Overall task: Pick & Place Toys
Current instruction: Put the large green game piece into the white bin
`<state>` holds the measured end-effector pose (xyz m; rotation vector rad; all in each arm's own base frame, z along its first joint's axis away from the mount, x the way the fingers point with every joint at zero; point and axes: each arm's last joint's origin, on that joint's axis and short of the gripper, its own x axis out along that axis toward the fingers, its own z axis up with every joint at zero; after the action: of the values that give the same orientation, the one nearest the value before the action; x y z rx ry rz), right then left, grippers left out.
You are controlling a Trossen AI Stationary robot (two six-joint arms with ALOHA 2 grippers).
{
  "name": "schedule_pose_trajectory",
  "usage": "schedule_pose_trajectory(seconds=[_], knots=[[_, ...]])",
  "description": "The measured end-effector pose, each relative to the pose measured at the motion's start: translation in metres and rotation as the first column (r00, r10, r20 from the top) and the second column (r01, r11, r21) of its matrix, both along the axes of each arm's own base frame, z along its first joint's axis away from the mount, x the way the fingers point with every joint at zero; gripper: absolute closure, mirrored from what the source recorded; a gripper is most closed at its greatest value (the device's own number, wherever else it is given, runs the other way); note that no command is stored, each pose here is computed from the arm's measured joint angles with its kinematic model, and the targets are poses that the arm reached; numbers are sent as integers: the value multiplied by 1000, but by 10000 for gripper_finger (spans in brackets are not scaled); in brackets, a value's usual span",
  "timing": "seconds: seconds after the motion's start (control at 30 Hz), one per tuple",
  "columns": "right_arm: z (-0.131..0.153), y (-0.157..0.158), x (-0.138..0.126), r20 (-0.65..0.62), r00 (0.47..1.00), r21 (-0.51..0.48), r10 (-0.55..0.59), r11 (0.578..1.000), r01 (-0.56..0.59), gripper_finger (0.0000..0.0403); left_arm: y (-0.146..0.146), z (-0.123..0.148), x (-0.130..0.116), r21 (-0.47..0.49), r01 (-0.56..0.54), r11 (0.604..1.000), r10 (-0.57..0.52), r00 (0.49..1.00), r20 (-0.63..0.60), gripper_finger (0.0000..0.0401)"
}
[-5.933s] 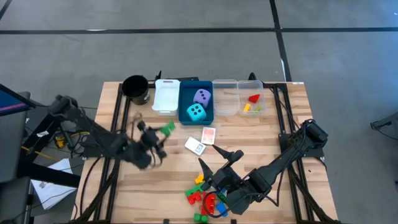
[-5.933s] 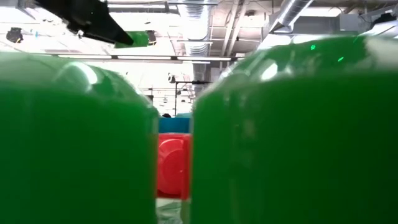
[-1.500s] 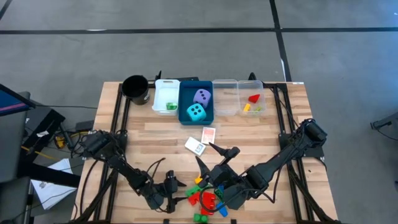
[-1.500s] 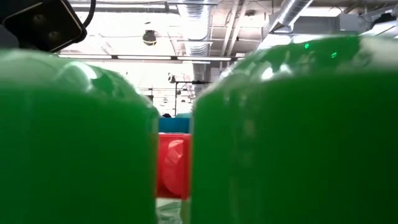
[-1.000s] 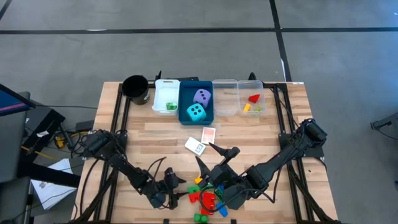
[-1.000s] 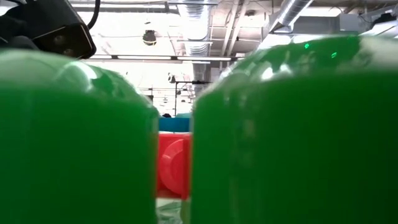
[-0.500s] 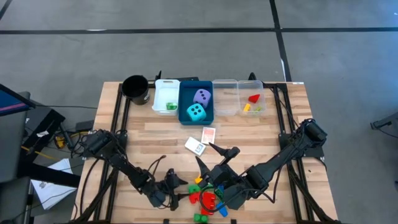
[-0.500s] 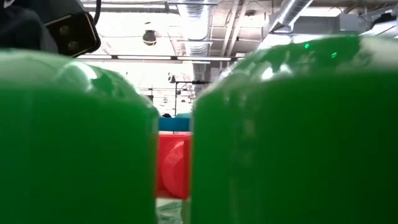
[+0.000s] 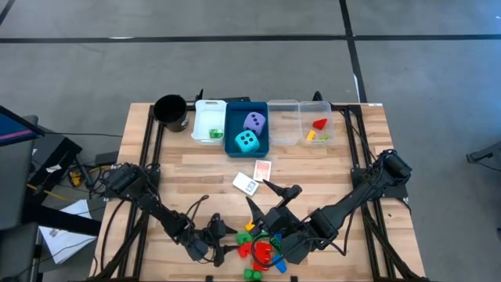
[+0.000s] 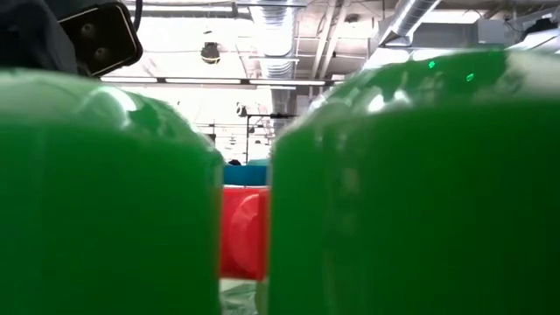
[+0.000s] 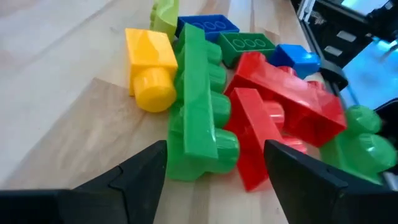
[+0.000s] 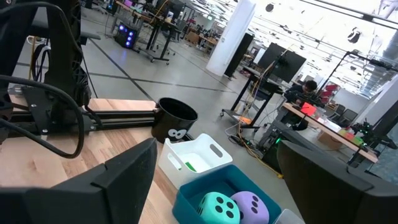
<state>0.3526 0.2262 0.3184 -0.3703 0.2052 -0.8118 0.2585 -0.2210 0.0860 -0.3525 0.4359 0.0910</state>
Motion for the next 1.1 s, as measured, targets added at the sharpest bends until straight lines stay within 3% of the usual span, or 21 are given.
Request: schedule_pose_trajectory(seconds=[0.27, 0.57, 0.8, 1.1], knots=[[0, 0, 0, 1, 1000, 1, 0, 1000, 0, 76, 11, -8, 0, 125, -67, 990, 74, 996, -52, 143], [0, 0, 0, 1, 1000, 1, 0, 1000, 0, 76, 30, -9, 13, 162, -118, 980, 130, 990, -63, 173], [0, 0, 0, 0, 1000, 0, 0, 1000, 0, 76, 27, -8, 15, 83, -2, 997, 11, 994, -112, 189], [0, 0, 0, 0, 1000, 0, 0, 1000, 0, 76, 20, -7, 13, 222, 170, 960, -144, 981, -129, 160]])
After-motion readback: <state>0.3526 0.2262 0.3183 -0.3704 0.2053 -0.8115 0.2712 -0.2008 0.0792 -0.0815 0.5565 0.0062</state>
